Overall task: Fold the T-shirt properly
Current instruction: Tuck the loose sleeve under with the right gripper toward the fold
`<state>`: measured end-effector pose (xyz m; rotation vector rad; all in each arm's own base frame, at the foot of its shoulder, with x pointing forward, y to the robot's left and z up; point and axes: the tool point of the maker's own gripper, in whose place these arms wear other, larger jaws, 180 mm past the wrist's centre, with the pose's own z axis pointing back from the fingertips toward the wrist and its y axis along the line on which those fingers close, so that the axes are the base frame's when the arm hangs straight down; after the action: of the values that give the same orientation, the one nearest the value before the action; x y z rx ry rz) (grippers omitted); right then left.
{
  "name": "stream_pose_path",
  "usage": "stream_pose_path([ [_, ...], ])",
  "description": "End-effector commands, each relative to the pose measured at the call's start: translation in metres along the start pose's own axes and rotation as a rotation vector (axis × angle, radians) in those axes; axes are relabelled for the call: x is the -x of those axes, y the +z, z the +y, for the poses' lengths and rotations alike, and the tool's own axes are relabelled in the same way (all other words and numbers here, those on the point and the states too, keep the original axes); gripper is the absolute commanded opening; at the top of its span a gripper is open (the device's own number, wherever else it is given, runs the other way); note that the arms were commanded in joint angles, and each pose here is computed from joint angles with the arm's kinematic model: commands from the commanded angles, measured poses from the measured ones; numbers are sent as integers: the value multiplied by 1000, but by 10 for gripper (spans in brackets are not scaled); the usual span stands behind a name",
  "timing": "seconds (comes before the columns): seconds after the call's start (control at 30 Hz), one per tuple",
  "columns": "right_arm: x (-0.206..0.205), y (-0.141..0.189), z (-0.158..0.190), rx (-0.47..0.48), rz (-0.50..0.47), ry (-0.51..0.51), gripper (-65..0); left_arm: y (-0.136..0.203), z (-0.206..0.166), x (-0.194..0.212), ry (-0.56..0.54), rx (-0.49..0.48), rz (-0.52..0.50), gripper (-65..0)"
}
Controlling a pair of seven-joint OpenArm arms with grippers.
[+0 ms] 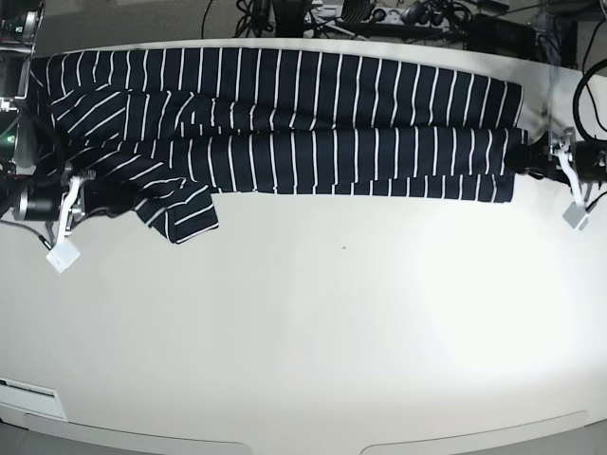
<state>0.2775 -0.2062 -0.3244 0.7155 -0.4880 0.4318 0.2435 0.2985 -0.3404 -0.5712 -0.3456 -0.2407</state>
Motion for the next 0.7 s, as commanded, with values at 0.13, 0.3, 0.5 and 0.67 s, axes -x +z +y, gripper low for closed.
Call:
stream_pose_path([
  [0.13,2,10,33,-5,0,126,-650,13,0,-19,-19,-12,-66,-266],
  [0.3,4,38,67,69,-40,265,-650,12,0,-19,-19,-12,-63,-266],
  [0.5,10,69,92,179,-53,374,-650,12,-1,-19,-36,-7,-63,-266],
  [0.67,39,68,99,164,13,329,-650,13,-1,-20,-36,-7,-69,-266],
])
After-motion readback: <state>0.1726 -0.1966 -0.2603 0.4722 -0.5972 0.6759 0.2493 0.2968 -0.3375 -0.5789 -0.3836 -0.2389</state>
